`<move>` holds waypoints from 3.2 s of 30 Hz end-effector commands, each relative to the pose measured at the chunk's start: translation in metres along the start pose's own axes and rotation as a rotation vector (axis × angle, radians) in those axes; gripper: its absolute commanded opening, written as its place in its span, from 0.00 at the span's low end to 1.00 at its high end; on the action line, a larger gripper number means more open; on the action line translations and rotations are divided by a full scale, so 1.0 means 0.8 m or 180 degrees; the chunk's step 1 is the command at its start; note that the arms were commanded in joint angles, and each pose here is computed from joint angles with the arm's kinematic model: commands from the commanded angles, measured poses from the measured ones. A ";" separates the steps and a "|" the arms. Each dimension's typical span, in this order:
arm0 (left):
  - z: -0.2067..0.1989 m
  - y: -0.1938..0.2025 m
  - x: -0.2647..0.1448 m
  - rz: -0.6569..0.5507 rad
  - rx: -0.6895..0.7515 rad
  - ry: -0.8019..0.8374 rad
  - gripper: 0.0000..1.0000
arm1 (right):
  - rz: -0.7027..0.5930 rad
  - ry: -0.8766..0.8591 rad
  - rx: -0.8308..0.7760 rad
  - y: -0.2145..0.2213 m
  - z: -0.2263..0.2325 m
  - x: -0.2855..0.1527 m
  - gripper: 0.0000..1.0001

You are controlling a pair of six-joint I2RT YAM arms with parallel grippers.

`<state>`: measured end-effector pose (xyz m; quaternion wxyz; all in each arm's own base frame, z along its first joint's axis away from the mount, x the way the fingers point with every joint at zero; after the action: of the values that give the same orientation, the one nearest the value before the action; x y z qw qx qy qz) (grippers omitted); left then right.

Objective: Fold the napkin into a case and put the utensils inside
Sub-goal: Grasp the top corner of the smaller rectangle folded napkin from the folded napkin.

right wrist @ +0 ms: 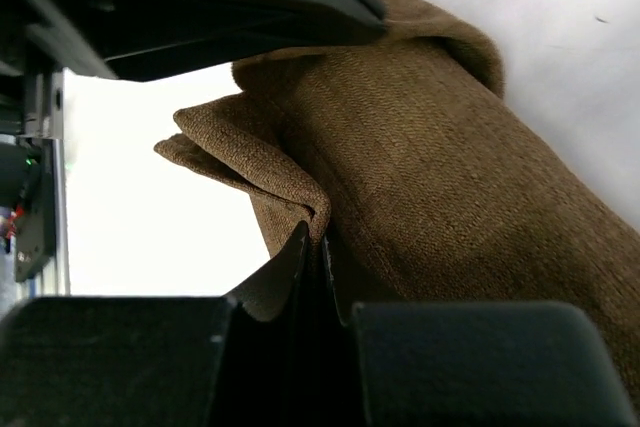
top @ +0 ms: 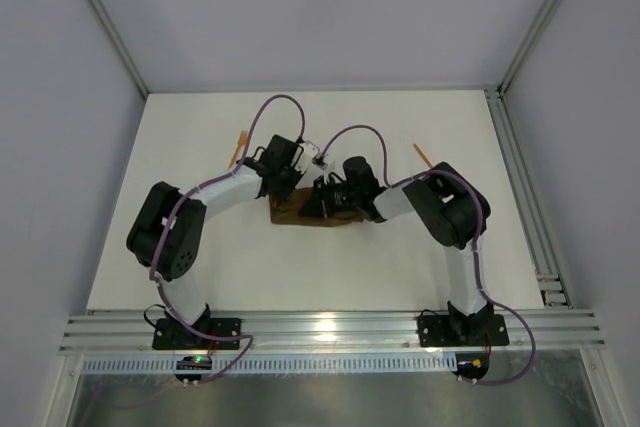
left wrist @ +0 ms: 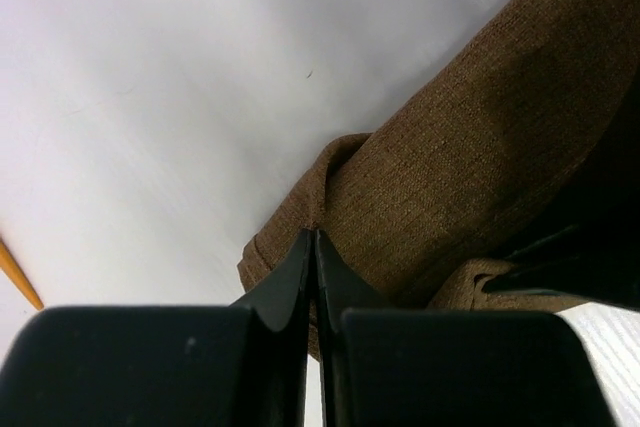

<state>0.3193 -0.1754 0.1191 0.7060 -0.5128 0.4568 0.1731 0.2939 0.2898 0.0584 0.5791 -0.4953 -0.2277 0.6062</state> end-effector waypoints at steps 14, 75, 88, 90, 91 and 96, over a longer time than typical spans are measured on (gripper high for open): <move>0.002 0.015 -0.019 -0.0018 0.0177 0.0119 0.00 | -0.0275 0.0382 0.0311 -0.078 -0.038 0.013 0.09; 0.031 -0.008 -0.026 -0.0364 0.0073 0.0172 0.49 | 0.0546 0.1127 0.1071 -0.084 -0.058 0.043 0.18; 0.047 0.002 0.014 -0.0257 -0.0173 -0.0288 0.00 | 0.0393 0.0785 0.0821 -0.106 -0.046 0.036 0.38; 0.050 0.002 0.013 -0.0248 -0.0220 -0.0237 0.00 | 0.0302 0.0830 0.0717 -0.123 -0.048 0.023 0.42; 0.049 0.004 0.013 -0.0226 -0.0233 -0.0182 0.00 | 0.0218 0.0854 0.0635 -0.138 -0.044 0.012 0.46; 0.056 0.000 0.012 -0.0177 -0.0353 -0.0037 0.00 | -0.0045 0.0807 0.0444 -0.168 -0.045 -0.008 0.51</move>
<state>0.3348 -0.1382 0.1074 0.7014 -0.5387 0.4279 0.1861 0.3767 0.3082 0.1083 0.6288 -0.5059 -0.0318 0.5896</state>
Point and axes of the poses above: each gripper's point midway between its finger pads, its own x axis out along the fingers, its own z axis along the line the jaws close on, y = z × x, the point moved 9 cm from there along -x, back along the fingers, and after that the axes turned 12 degrees about -x, right-handed, at the moved point
